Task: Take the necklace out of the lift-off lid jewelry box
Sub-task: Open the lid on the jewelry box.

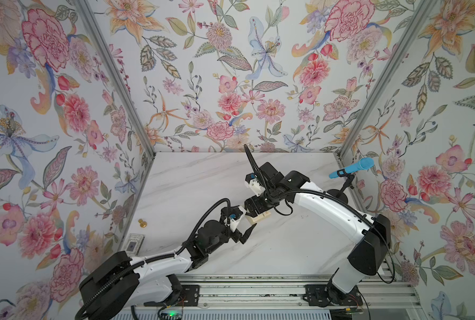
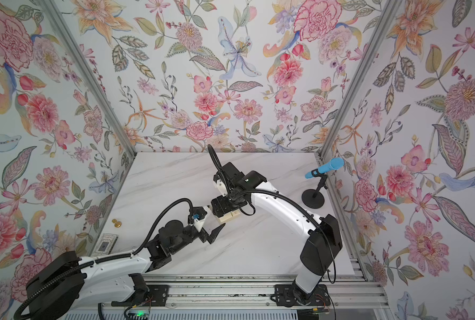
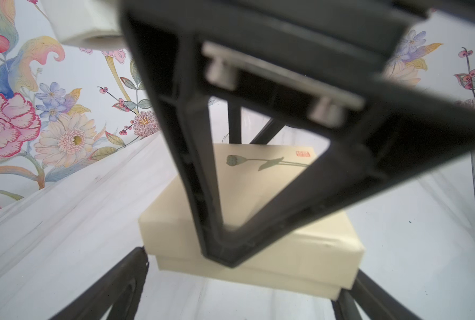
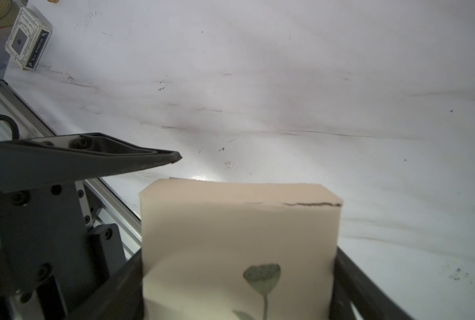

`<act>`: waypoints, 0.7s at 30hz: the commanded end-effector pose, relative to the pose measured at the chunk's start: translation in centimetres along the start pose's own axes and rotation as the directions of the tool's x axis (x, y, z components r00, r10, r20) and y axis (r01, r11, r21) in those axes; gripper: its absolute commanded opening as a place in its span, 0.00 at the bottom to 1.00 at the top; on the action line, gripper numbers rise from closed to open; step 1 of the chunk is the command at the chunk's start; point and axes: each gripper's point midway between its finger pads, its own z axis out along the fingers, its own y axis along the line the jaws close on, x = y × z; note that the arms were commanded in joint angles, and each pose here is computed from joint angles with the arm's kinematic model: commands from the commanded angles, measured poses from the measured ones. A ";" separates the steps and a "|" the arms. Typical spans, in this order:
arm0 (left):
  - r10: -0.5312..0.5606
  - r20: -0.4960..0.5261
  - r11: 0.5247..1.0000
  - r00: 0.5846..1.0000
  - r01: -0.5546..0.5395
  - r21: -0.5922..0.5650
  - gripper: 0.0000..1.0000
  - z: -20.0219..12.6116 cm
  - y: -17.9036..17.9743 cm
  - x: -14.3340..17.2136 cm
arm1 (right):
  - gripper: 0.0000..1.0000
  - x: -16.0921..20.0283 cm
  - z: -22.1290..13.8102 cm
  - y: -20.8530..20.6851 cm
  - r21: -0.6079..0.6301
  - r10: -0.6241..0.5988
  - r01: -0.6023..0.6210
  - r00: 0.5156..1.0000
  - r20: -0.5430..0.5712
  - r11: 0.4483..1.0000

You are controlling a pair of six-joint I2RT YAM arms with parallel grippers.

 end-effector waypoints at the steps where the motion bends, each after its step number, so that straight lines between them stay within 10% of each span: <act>1: 0.007 0.004 0.999 1.000 -0.007 -0.032 0.97 -0.3 0.8 0.0 | 0.81 -0.2 -0.5 0.5 -0.013 0.001 -0.001 1.000 -0.004 1.000; 21: 0.010 -0.002 1.000 1.000 -0.010 -0.011 0.90 -0.2 0.5 0.2 | 0.81 0.0 -0.4 0.5 -0.015 0.003 -0.003 1.000 -0.010 1.000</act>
